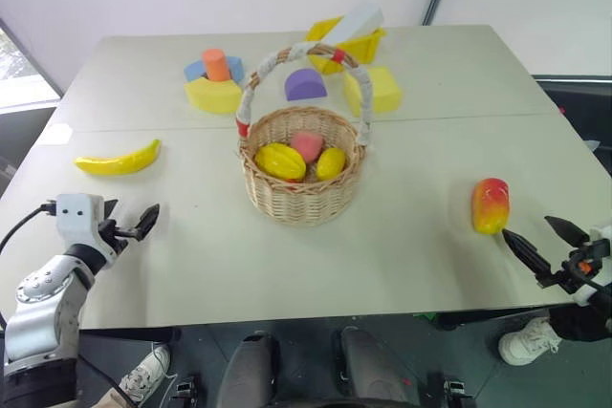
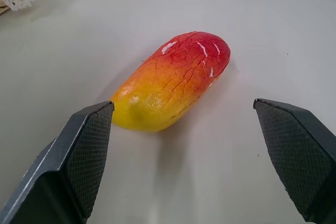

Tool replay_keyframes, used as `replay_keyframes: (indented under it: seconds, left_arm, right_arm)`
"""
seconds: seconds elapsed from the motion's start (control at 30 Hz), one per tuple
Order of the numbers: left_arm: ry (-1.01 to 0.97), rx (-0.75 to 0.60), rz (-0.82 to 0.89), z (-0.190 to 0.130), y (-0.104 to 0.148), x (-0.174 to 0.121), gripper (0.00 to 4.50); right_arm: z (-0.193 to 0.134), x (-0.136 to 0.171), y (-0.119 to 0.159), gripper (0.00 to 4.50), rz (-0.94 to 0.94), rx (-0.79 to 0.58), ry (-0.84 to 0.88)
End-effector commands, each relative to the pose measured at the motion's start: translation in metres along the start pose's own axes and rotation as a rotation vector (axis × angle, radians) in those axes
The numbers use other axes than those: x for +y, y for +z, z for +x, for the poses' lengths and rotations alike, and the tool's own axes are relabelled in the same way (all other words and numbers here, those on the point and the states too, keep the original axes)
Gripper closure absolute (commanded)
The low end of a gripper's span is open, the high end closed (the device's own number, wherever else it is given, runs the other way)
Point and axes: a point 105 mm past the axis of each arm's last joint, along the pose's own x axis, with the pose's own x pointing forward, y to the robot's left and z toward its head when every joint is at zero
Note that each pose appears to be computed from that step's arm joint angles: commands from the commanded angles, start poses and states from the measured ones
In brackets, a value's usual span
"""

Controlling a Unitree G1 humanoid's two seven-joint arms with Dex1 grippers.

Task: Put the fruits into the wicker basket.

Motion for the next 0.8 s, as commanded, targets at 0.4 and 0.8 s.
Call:
replay_keyframes:
  seconds: [0.4, 0.8]
  left_arm:
    - [-0.005, -0.063, 0.037, 0.002, 0.021, -0.001, 0.00]
    - [0.008, -0.040, 0.468, 0.022, 0.072, 0.008, 0.00]
  right_arm:
    - [0.005, -0.009, 0.051, 0.06, -0.037, -0.167, -0.030]
    - [0.036, 0.117, 0.121, 0.06, -0.171, -0.265, 0.529]
